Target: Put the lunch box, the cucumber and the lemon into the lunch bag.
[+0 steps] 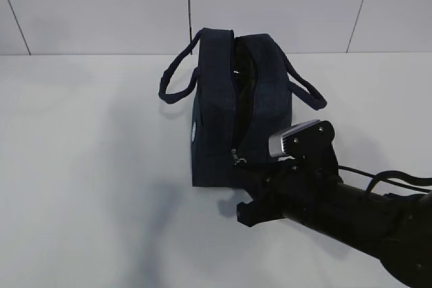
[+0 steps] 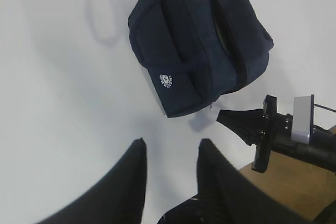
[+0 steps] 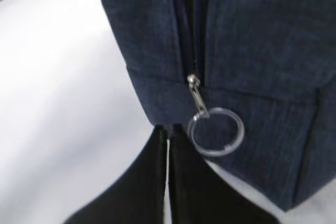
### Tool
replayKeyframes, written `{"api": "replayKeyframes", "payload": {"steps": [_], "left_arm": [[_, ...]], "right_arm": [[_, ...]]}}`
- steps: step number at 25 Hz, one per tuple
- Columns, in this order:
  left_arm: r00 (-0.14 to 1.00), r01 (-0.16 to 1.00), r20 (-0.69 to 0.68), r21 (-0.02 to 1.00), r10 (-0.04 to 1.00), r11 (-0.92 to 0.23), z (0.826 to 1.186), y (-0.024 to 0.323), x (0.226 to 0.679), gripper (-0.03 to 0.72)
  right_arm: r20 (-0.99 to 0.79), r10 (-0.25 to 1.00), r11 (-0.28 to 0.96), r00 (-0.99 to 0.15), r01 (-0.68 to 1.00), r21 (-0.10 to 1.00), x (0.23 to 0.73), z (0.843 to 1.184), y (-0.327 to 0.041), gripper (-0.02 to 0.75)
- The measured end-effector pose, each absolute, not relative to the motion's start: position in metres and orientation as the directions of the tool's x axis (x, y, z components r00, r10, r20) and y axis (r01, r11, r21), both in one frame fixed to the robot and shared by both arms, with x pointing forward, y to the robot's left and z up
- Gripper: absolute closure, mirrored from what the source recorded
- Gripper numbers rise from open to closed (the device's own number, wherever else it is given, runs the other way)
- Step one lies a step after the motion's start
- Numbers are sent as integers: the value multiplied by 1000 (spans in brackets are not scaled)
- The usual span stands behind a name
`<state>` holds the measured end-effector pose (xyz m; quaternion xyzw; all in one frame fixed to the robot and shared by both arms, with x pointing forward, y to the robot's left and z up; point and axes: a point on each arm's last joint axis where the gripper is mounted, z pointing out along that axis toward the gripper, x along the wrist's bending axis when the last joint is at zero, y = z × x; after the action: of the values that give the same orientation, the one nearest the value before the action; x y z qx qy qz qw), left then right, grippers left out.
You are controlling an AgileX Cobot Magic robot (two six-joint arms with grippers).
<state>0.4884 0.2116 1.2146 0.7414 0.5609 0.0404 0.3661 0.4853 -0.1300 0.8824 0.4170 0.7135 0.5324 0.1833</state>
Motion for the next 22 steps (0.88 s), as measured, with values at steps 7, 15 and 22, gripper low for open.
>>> {"api": "replayKeyframes", "payload": {"steps": [7, 15, 22], "left_arm": [[367, 802, -351, 588, 861, -103, 1215, 212, 488, 453], [367, 802, -351, 588, 861, -103, 1215, 212, 488, 453], [368, 802, -352, 588, 861, -102, 1215, 211, 488, 453]], "right_arm": [[173, 810, 138, -560, 470, 872, 483, 876, -133, 716], [123, 810, 180, -574, 443, 878, 486, 876, -133, 388], [88, 796, 219, -598, 421, 880, 503, 883, -122, 349]]}}
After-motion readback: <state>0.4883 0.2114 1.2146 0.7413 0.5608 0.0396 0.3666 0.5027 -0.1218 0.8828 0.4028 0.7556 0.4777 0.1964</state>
